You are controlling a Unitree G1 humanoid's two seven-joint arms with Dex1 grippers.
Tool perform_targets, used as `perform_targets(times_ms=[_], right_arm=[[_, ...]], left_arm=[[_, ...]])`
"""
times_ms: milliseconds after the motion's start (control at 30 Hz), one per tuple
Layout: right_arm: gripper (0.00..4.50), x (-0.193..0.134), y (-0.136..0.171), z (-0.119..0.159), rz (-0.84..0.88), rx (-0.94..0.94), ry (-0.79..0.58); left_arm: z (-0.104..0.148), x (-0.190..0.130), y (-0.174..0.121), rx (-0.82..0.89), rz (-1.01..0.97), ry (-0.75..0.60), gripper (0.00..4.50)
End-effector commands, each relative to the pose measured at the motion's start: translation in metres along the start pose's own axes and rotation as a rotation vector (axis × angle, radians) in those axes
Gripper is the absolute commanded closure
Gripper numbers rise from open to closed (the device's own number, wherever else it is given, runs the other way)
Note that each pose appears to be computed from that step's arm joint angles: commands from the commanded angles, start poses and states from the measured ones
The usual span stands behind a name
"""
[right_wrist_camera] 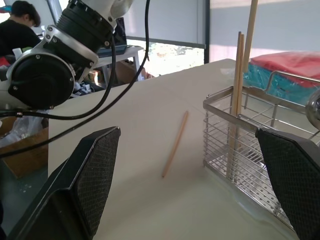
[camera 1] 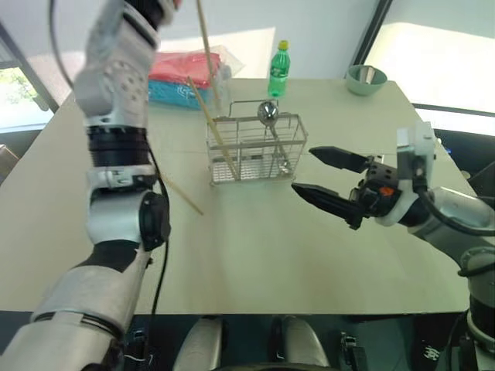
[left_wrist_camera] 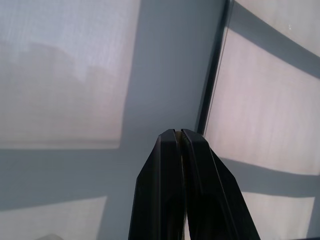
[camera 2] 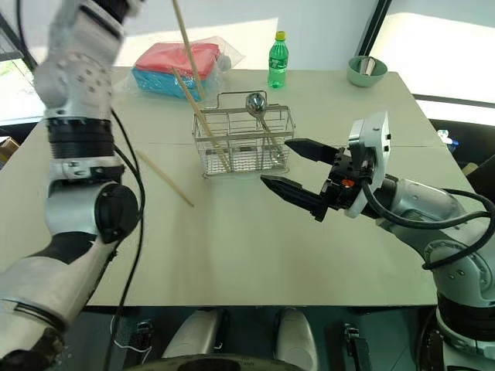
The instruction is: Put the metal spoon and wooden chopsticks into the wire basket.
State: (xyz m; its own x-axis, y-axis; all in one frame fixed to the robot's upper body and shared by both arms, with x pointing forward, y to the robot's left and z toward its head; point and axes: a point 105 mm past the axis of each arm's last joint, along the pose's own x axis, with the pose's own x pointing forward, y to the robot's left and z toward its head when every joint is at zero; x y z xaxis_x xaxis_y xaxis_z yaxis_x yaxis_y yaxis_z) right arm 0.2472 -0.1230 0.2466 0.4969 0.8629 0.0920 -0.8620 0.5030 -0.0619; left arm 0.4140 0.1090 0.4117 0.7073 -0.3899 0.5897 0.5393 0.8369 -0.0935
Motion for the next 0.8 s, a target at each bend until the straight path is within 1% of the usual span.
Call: perform_targets(times_ms=[33,67,133,233,333,400,467,500,567,600,667,733,800], right_arm=[[0.0,-0.003,0.004,0.013,-0.024,-0.041,-0.059],[0.0,-0.005,0.003,0.013,-0.037,-0.041,-0.061],[0.0,-0.006,0.002,0.013,-0.056,-0.044,-0.064],[0.0,-0.007,0.0,0.014,-0.073,-0.044,-0.069],[0.0,-0.007,-0.003,0.015,-0.086,-0.04,-0.073],[0.0,-0.007,-0.004,0.015,-0.087,-0.039,-0.072],[0.0,-0.007,-0.006,0.015,-0.087,-0.038,-0.07],[0.0,-0.007,-0.008,0.015,-0.087,-0.037,-0.069],[0.0,-0.006,-0.012,0.015,-0.088,-0.034,-0.067],[0.0,-0.005,-0.013,0.015,-0.088,-0.033,-0.066],[0.0,-0.003,-0.016,0.014,-0.087,-0.03,-0.067],[0.0,0.0,-0.018,0.014,-0.078,-0.022,-0.073],[0.0,0.003,-0.018,0.014,-0.063,-0.018,-0.078]], left_arm=[[-0.005,0.002,-0.019,0.097,-0.074,-0.009,4.43],[-0.019,-0.001,-0.023,0.128,-0.095,0.019,4.43],[-0.04,-0.006,-0.026,0.131,-0.112,0.065,4.43],[-0.057,-0.014,-0.024,0.115,-0.101,0.102,4.43],[-0.069,-0.021,-0.019,0.089,-0.07,0.127,3.56],[-0.069,-0.024,-0.016,0.075,-0.049,0.127,2.66],[-0.064,-0.026,-0.011,0.074,-0.026,0.121,1.73],[-0.06,-0.027,-0.009,0.081,-0.015,0.115,1.34],[-0.048,-0.028,-0.004,0.091,0.001,0.099,0.33],[-0.04,-0.028,-0.002,0.098,0.011,0.09,0.16],[-0.017,-0.027,0.006,0.108,0.042,0.059,0.16],[0.012,-0.026,0.02,0.104,0.108,0.018,0.16],[0.036,-0.026,0.041,0.088,0.216,-0.006,0.16]])
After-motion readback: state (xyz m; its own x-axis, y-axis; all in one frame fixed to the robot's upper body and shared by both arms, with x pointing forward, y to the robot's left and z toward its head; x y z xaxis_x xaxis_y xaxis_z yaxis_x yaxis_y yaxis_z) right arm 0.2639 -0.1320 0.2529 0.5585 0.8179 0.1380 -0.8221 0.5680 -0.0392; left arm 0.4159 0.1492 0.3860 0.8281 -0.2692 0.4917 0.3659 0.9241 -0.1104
